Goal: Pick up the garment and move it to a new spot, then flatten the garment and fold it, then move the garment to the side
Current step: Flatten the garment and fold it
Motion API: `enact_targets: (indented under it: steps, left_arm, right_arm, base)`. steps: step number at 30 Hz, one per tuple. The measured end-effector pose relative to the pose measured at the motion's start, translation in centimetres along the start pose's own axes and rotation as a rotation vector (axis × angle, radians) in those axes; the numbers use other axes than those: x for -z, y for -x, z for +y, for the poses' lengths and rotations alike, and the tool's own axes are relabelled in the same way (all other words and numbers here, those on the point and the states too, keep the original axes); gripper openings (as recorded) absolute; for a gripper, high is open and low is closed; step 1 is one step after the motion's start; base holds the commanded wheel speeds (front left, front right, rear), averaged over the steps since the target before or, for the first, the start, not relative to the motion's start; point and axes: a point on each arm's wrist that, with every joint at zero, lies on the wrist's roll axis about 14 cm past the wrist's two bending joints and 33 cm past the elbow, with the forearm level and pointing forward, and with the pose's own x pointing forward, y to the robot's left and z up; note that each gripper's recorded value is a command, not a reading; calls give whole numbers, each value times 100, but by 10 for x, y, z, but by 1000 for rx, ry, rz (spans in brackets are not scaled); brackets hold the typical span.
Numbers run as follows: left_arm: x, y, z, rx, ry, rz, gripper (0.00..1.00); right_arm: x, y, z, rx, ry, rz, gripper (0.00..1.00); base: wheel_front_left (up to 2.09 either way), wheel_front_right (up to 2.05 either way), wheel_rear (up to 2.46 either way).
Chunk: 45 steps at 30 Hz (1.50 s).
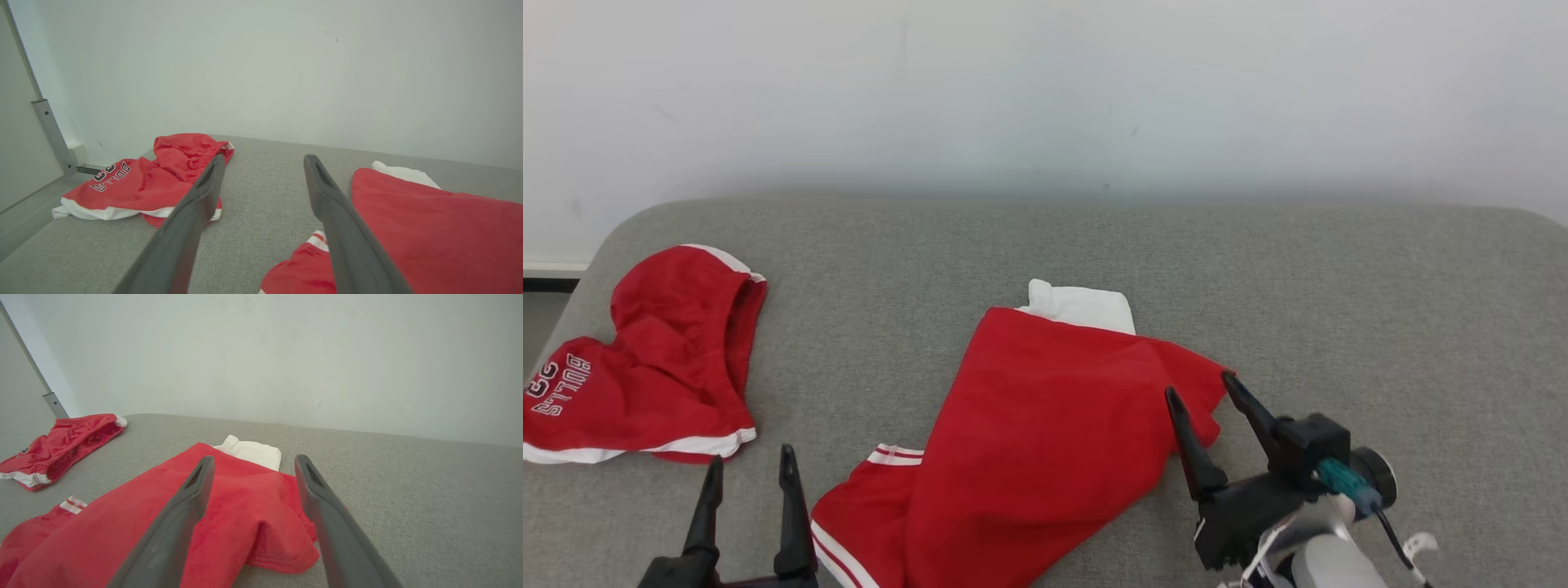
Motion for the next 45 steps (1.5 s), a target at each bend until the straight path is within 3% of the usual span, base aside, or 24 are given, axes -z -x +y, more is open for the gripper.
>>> enact_targets:
  steps: [11, 12, 14, 17, 23, 27, 30, 35, 45]
  left_arm:
    - [10, 5, 0, -13, 21, 31, 100]
    - [11, 5, 1, -15, 21, 34, 100]
    - [13, 6, 3, -22, 20, 41, 100]
    - [15, 6, 5, -30, 20, 47, 100]
    - [17, 1, 3, -26, 21, 51, 100]
    - [20, -4, -4, -7, 28, 55, 100]
    - [21, -6, -10, 7, 37, 57, 100]
    - [23, -6, -11, 8, 45, 62, 100]
    - [25, -9, -15, 17, 53, 68, 100]
  right_arm:
    - [56, -22, 0, -53, 39, 260, 100]
    - [63, -21, 1, -56, 39, 282, 48]
    - [73, -21, 1, -57, 30, 313, 0]
    - [71, -25, 1, -54, 16, 288, 0]
    - [31, -36, -30, 10, 50, 105, 0]
    - [19, -28, -68, 92, 83, 68, 0]
    - [32, -12, -85, 136, 85, 104, 0]
    - [50, 7, -91, 172, 55, 144, 0]
    - [14, -2, -59, 102, 24, 4, 0]
  base:
    - [0, 0, 0]
    - [0, 0, 0]
    - [0, 0, 0]
    - [0, 0, 0]
    - [0, 0, 0]
    - [0, 0, 0]
    - [0, 0, 0]
    - [0, 0, 0]
    - [0, 0, 0]
